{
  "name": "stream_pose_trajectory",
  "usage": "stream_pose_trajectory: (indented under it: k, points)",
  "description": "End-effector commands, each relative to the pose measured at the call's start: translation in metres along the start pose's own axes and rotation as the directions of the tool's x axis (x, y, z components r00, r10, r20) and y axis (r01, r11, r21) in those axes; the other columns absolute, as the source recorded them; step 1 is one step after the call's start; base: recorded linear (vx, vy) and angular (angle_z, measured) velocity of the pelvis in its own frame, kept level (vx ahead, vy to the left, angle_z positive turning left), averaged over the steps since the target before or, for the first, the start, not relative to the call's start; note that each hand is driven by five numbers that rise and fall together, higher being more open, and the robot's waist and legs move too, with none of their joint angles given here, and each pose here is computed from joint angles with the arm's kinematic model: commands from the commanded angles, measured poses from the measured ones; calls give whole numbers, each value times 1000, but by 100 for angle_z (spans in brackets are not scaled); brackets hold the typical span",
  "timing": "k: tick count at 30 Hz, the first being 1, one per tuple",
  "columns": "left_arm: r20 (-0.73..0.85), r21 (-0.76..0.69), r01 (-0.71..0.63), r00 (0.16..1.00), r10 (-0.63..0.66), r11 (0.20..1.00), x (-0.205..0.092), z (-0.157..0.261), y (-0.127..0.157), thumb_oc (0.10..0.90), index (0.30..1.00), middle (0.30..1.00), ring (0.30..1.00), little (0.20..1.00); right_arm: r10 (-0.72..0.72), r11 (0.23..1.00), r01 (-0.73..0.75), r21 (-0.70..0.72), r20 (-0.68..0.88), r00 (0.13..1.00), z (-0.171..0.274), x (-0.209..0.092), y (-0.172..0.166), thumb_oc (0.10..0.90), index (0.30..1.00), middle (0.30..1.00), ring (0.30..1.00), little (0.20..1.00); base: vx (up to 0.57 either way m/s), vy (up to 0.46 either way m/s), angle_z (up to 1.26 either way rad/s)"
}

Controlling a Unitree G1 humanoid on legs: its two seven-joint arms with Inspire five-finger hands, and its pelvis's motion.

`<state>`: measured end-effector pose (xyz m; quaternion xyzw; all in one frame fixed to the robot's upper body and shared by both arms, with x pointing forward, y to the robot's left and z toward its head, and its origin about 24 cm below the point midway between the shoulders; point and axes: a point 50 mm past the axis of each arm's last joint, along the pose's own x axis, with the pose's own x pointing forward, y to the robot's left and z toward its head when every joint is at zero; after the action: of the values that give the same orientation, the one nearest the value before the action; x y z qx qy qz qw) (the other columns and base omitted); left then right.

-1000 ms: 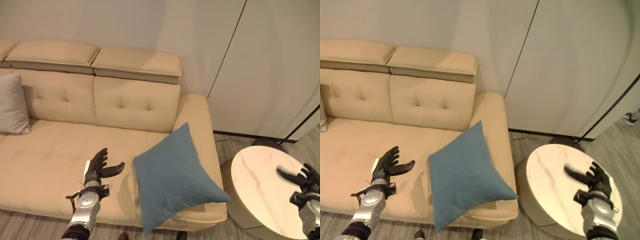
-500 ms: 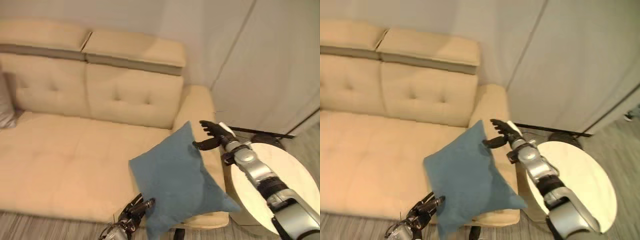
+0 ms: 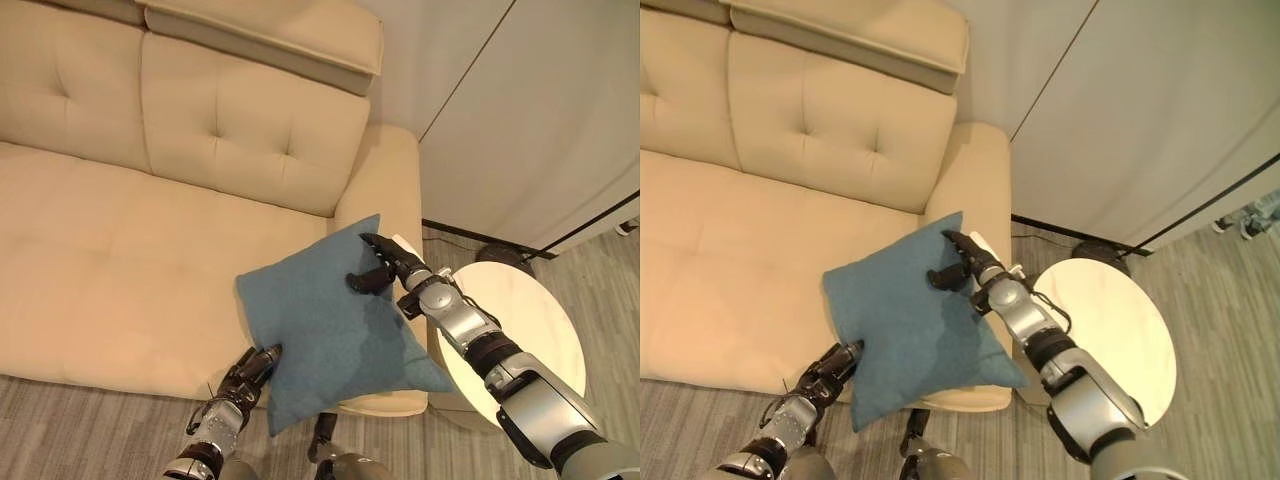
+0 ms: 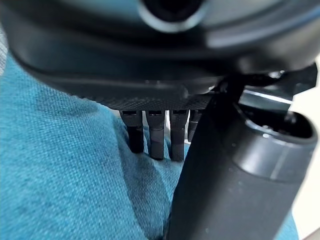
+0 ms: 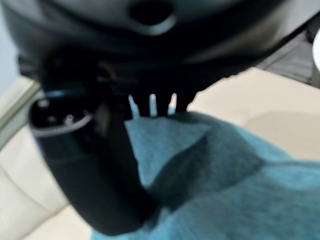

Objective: Pick up all the scattered cushions and arrange them neatly on the sofa.

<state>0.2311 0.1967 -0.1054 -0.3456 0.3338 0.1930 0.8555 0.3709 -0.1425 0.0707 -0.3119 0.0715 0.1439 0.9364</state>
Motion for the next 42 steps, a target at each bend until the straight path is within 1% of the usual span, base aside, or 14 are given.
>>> stream_pose_trajectory:
  k: [1,2,3,4,8,10,15,18,25,28,29,31,37,42]
  points:
    - [22,-4,282,959,-282,959,6,7,-101,800,900,900,900,900,98,992,-93,-91,51,994,23,6,14,800,900,900,900,900,0,0,0]
    - [47,-35,306,952,-304,951,5,15,-107,400,300,300,300,300,129,989,-125,-83,53,990,21,5,23,800,900,900,900,900,0,0,0]
    - [72,-65,311,949,-307,948,5,20,-109,400,300,300,300,300,165,985,-162,-62,49,985,18,3,34,522,484,484,484,484,0,0,0]
    - [83,-62,312,948,-307,948,6,25,-114,400,300,300,300,300,202,979,-200,-39,46,978,16,2,47,400,300,300,300,300,0,0,0]
    - [178,-48,365,919,-352,930,2,48,-142,400,300,300,300,300,272,962,-274,16,49,961,14,-1,74,400,300,300,300,300,-28,15,-4]
    - [248,-55,404,892,-379,913,-4,62,-157,400,300,300,300,300,282,953,-286,102,49,958,8,-4,87,400,300,300,300,300,-20,47,-6]
    - [292,-90,432,873,-392,897,-8,70,-165,400,300,300,300,300,252,942,-262,210,76,965,5,-9,91,400,300,300,300,300,-7,63,-7]
    - [370,-58,500,815,-447,864,-21,81,-176,400,300,300,300,300,137,922,-178,345,139,981,6,-17,78,400,300,300,300,300,30,147,-7]
    - [486,-3,583,711,-508,813,-50,91,-164,400,300,300,300,300,-65,932,-8,362,191,979,-4,-42,38,400,300,300,300,300,122,157,1]
    - [512,89,597,659,-551,797,-63,98,-155,400,300,300,300,300,-188,917,75,393,256,948,0,-60,18,400,300,300,300,300,104,197,2]
    - [512,89,597,659,-551,797,-63,98,-155,400,300,300,300,300,-188,916,76,393,255,948,0,-60,18,400,300,300,300,300,12,310,2]
    - [488,231,581,625,-609,781,-68,98,-146,400,300,300,300,300,-207,916,60,397,340,917,19,-63,16,400,300,300,300,300,-97,218,-5]
    - [394,140,642,662,-637,754,-66,60,-140,400,300,300,300,300,-201,892,13,451,371,907,24,-71,38,400,300,300,300,300,-235,83,-8]
    - [370,247,609,659,-655,753,-75,46,-131,400,300,300,300,300,-222,831,-86,550,470,854,55,-70,52,400,300,300,300,300,-301,-58,31]
